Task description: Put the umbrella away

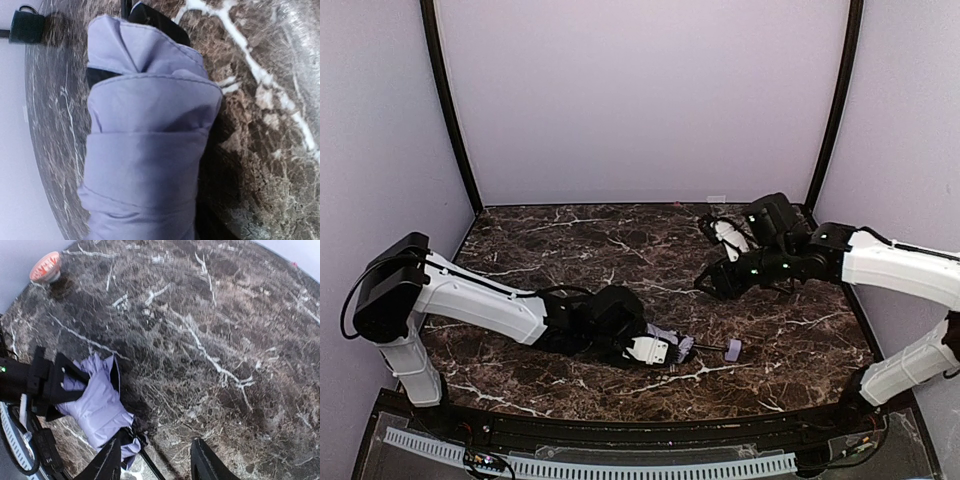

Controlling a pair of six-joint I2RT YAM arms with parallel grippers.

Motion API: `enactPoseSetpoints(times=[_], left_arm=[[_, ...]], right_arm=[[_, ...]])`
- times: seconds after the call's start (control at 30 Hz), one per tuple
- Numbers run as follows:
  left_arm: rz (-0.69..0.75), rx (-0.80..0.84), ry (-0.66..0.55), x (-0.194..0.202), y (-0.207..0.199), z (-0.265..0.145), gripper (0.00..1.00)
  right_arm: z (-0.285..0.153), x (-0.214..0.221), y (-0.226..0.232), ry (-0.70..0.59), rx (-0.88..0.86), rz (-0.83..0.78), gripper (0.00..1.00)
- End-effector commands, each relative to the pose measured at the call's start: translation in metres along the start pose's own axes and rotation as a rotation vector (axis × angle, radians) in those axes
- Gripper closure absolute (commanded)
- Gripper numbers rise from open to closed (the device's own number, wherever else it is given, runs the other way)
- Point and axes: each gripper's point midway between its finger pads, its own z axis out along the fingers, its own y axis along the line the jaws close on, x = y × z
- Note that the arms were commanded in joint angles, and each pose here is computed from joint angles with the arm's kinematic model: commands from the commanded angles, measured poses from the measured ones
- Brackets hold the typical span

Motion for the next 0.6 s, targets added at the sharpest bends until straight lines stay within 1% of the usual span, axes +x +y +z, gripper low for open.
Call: enactPoseSetpoints(times=[0.0, 0.03, 0.07, 0.17, 0.3, 0.37, 0.43, 0.5, 0.57], left_arm=[[0.073, -0.048, 0.101, 0.021, 0.011, 0.000, 0.33], [0.034, -0.041, 0.073, 0.016, 0.013, -0.004, 0.06], [-0.004, -0.027, 0.039, 0.009, 0.014, -0.009, 0.02], [-0.112, 0.003, -0.037, -0.002, 0.015, -0.024, 0.01], [-0.267, 0.030, -0.135, -0.009, 0.018, -0.057, 0.01], [-0.421, 0.021, -0.180, -0.004, 0.029, -0.076, 0.01], [-0.632, -0.007, -0.213, 0.013, 0.049, -0.093, 0.01], [-0.878, -0.052, -0.217, 0.043, 0.068, -0.105, 0.01], [-1.074, -0.130, -0.179, 0.079, 0.078, -0.112, 0.01]], right_arm=[[0.018, 0.014, 0.003, 0.133, -0.030, 0.002, 0.51], [0.022, 0.017, 0.007, 0.148, -0.056, 0.003, 0.50], [0.025, 0.019, 0.013, 0.157, -0.089, 0.004, 0.48], [0.035, 0.018, 0.030, 0.159, -0.157, -0.021, 0.42], [0.049, 0.013, 0.047, 0.179, -0.168, -0.116, 0.36], [0.057, 0.008, 0.052, 0.197, -0.165, -0.158, 0.35], [0.073, 0.013, 0.053, 0.257, -0.146, -0.195, 0.31], [0.091, 0.026, 0.054, 0.340, -0.106, -0.250, 0.28], [0.102, 0.037, 0.060, 0.410, -0.080, -0.308, 0.24]])
